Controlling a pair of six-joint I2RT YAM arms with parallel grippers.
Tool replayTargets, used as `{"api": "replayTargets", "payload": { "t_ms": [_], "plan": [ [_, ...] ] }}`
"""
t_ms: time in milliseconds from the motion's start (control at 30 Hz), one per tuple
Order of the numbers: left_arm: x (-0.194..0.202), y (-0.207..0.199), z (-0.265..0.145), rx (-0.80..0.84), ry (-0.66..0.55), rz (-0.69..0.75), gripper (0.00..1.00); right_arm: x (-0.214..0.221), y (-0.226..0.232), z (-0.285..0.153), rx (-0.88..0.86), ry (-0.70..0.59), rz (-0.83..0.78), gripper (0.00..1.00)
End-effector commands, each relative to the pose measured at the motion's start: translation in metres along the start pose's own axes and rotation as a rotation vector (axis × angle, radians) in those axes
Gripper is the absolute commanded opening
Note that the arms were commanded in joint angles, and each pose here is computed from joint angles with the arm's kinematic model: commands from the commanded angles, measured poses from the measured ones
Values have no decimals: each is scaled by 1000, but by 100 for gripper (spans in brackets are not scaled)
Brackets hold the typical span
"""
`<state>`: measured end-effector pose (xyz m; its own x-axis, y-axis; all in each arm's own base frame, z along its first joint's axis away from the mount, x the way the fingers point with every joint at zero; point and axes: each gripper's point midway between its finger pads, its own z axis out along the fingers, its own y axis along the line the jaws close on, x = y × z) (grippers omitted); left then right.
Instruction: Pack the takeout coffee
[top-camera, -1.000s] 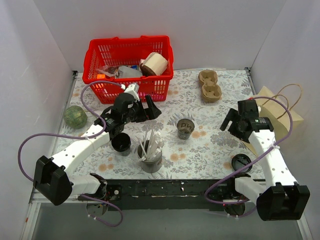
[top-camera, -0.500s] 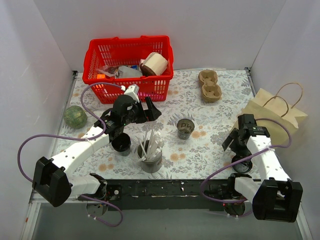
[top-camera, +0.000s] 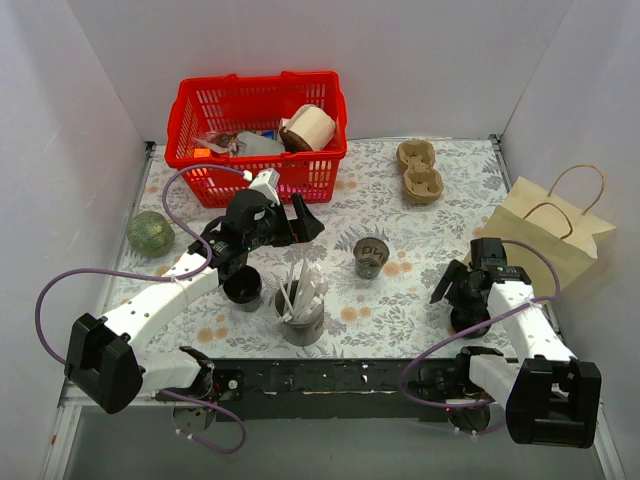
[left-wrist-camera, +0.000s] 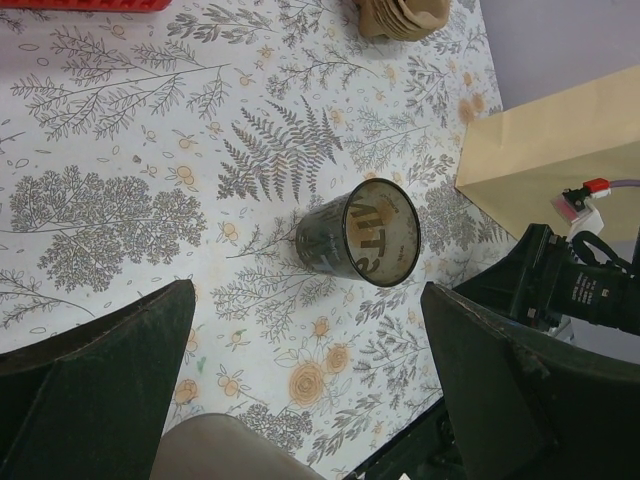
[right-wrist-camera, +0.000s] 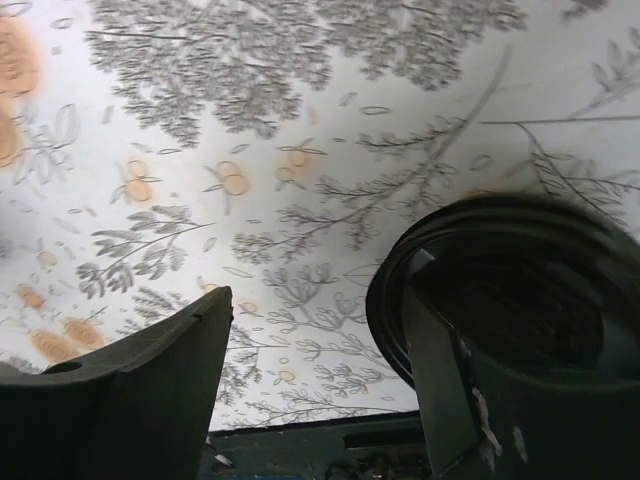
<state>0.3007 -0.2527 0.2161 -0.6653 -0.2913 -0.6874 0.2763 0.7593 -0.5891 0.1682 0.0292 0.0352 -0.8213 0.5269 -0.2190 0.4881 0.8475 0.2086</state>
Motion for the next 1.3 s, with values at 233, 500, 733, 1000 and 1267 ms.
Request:
{"api": "replayTargets", "payload": {
  "t_ms": [233,500,733,1000,1267],
  "plan": [
    [-3,-7,-7,32,-15,3,98,32,69,-6,-226,50,-202,76],
    [-2,-6,-8,32,-9,0,98,56,104,-14,-238,75,-351,73],
    [-2,-2,-7,11,-12,-2,98,36,71,-20,31,-24,-391,66],
    [-3,1,-5,-6,-16,-3,98,43,76,-13,45,-2,-421,54],
    [-3,1,-5,-10,-17,0,98,39,64,-11,190,-23,-421,49]
  ]
}}
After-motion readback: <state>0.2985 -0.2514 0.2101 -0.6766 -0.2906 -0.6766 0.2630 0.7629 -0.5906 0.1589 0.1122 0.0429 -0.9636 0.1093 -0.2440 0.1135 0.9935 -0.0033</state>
